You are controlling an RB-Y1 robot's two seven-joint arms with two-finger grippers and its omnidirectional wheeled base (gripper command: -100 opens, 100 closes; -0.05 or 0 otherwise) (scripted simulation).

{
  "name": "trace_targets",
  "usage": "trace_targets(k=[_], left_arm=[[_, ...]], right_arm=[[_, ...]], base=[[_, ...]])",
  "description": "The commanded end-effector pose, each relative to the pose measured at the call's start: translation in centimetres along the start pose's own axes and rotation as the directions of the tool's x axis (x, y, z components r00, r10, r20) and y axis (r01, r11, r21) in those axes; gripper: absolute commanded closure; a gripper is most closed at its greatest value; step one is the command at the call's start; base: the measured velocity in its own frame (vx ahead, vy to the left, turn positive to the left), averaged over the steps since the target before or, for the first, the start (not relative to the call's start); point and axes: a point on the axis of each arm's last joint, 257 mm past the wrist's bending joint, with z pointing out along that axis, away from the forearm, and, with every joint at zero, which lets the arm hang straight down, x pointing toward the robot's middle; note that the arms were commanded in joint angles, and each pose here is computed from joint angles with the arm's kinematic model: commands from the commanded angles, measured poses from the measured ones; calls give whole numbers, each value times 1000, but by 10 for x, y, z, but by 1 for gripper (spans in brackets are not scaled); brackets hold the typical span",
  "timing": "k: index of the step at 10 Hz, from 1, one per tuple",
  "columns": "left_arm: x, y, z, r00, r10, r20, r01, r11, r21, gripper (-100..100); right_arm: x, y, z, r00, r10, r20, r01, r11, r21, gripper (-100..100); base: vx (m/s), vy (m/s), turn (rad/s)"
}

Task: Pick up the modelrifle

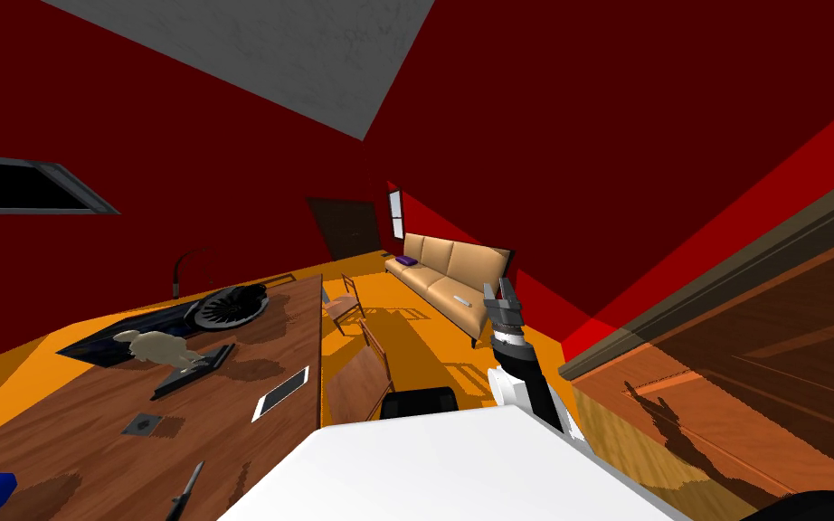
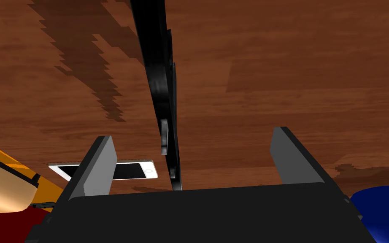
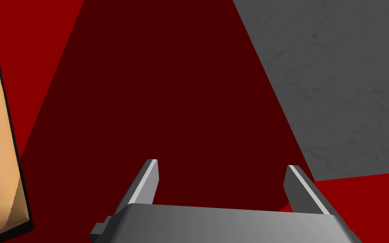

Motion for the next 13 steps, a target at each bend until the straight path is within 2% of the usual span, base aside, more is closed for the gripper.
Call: trace_targets(k=[1, 2, 3, 6, 7, 8, 12, 13], left_arm=[[0, 0, 0, 1000, 0, 0, 0, 1000, 0, -100], [0, 0, 0, 1000, 0, 0, 0, 1000, 0, 0], [8, 2, 6, 1000, -10, 1, 10, 1000, -5, -100], [22, 2, 16, 1000, -24, -1, 24, 1000, -9, -100], [18, 4, 13, 1000, -22, 0, 22, 1000, -9, -100], [19, 4, 14, 1000, -22, -1, 22, 1000, -9, 100], [18, 3, 14, 1000, -20, 0, 20, 1000, -7, 100], [18, 3, 14, 1000, -20, 0, 20, 1000, -8, 0]], right_arm=[[0, 0, 0, 1000, 0, 0, 0, 1000, 0, 0], [0, 0, 0, 1000, 0, 0, 0, 1000, 0, 0], [0, 0, 0, 1000, 0, 0, 0, 1000, 0, 0], [0, 0, 0, 1000, 0, 0, 0, 1000, 0, 0], [0, 0, 0, 1000, 0, 0, 0, 1000, 0, 0], [0, 0, 0, 1000, 0, 0, 0, 1000, 0, 0], [0, 0, 0, 1000, 0, 0, 0, 1000, 0, 0], [0, 0, 0, 1000, 0, 0, 0, 1000, 0, 0]], base=[[0, 0, 0], [0, 0, 0], [-12, 18, -52], [-14, 21, -60], [-6, 8, -11], [0, 0, 0], [-1, 1, 3], [0, 0, 0]])
